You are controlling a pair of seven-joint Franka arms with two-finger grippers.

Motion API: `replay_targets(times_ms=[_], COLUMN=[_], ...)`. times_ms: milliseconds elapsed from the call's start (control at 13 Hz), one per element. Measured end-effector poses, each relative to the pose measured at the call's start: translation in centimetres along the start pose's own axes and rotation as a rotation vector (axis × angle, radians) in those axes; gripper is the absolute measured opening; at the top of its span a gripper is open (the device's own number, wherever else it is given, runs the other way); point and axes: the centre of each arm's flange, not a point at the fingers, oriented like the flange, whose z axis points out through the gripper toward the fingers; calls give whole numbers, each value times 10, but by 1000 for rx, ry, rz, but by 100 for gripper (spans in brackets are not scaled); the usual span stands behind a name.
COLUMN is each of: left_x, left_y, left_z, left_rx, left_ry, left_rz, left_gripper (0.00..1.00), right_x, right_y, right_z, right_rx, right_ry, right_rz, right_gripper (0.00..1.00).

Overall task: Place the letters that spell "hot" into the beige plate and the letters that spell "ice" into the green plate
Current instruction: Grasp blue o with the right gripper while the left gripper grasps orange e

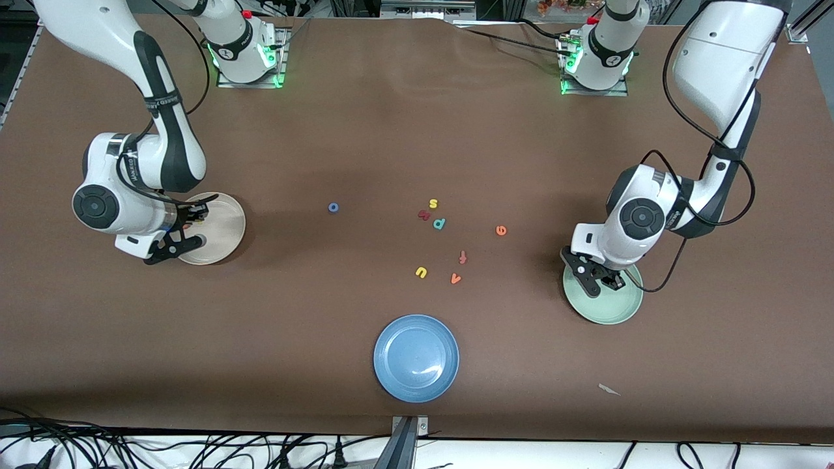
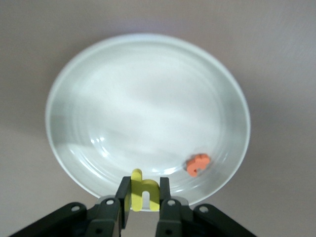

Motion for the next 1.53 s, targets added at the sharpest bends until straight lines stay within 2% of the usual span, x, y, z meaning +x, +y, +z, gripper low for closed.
replay_targets(times_ms=[153, 307, 537, 691, 921, 1228, 1535], left_x=[-2, -3, 5, 15, 40, 87, 124], left_y=[0, -3, 4, 14, 42, 101, 168], left_z=[4, -5, -38, -51, -55, -63, -65], left_rx=[-3, 0, -77, -118, -149, -167, -174], left_ry=[-5, -8, 25, 54, 46, 15, -25], left_rz=[-2, -8, -85, -134, -243, -434, -637], left_gripper=[47, 66, 98, 100, 100, 100, 100], right_x=[2, 7, 9, 10, 16, 35, 62], right_y=[-1, -1, 0, 0, -1, -30, -135], right_z=[19, 31, 36, 35, 23, -28, -58], right_rx=[27, 23, 18, 17, 12, 39, 67], right_ry=[-19, -18, -15, -12, 7, -25, -8], right_rz=[18, 20, 20, 21, 29, 120, 231], right_gripper=[26, 26, 26, 41, 73, 76, 76])
